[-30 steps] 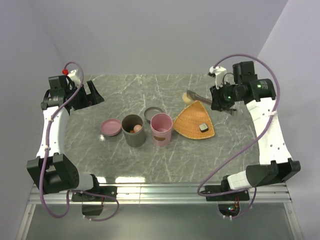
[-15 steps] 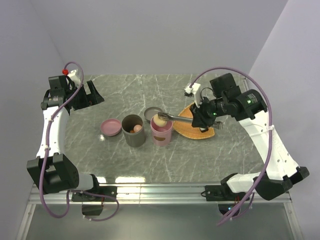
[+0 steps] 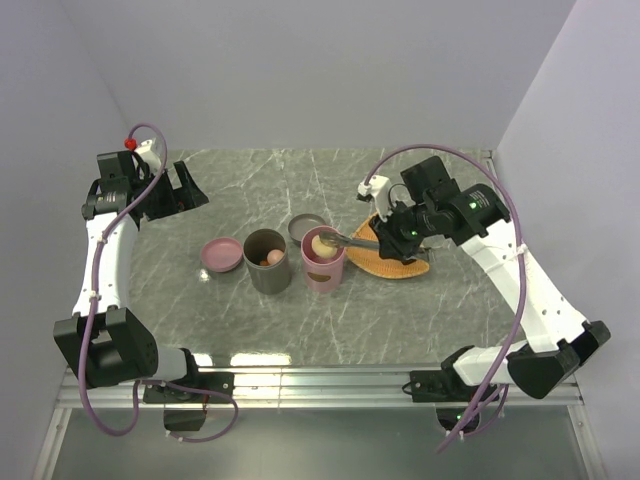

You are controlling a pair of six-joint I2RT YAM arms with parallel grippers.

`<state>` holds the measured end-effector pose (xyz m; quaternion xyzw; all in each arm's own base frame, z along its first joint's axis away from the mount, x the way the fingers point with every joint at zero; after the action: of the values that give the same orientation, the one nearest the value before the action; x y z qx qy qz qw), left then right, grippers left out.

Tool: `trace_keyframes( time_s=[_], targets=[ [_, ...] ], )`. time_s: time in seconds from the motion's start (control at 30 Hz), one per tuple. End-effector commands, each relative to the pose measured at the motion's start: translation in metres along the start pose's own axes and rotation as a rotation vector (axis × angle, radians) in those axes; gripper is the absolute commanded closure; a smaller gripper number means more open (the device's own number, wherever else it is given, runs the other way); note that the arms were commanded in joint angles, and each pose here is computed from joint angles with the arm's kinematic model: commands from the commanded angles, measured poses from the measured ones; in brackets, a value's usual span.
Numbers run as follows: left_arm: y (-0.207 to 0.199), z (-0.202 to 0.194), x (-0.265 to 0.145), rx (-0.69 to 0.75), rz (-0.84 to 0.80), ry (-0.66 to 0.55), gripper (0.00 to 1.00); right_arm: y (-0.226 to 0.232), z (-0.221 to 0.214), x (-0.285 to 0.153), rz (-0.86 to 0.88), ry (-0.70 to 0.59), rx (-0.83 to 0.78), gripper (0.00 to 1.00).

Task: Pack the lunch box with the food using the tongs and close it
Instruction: Place the fake food in the packing box, then pick up the fake food from the plate.

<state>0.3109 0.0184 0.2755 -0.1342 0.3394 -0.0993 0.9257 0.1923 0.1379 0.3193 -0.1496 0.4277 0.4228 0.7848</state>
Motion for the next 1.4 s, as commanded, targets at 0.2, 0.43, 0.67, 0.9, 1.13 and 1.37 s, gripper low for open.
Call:
trace_keyframes(
  time_s=[0.2,0.43,0.67,0.9,1.13,1.37],
  targets=[
    [-0.003,0.013,-0.006,0.018,-0.010,-0.043,0.01,-0.008,0.014,0.007,-0.049,-0.043,-0.005,0.71],
    [-0.002,0.014,-0.005,0.016,-0.009,-0.042,0.01,-0.008,0.011,0.012,-0.041,-0.019,0.008,0.60],
    [-0.003,0.014,-0.005,0.018,-0.012,-0.040,0.01,-0.006,0.014,0.011,-0.038,-0.025,0.007,0.55],
    [-0.003,0.014,-0.006,0.021,-0.012,-0.043,0.00,-0.012,0.011,0.005,-0.094,-0.044,0.028,0.56],
    [-0.006,0.017,-0.007,0.023,-0.028,-0.051,0.01,-0.046,-0.007,-0.013,-0.212,-0.068,0.201,0.57],
    [-0.005,0.016,-0.006,0.029,-0.029,-0.047,0.01,-0.086,-0.062,-0.019,-0.396,0.061,0.362,0.57]
  ],
)
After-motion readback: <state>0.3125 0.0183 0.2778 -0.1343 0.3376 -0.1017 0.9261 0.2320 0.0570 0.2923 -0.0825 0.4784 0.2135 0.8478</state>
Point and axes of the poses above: each gripper's point midway between its finger pads, its own x axis out along the fingers, its own y axis along the line the jaws close on, z = x × y, the point moved 7 cm from there along -x, back along the fingers, and after that the axes turned 7 degrees about x, right-handed, at the moved point
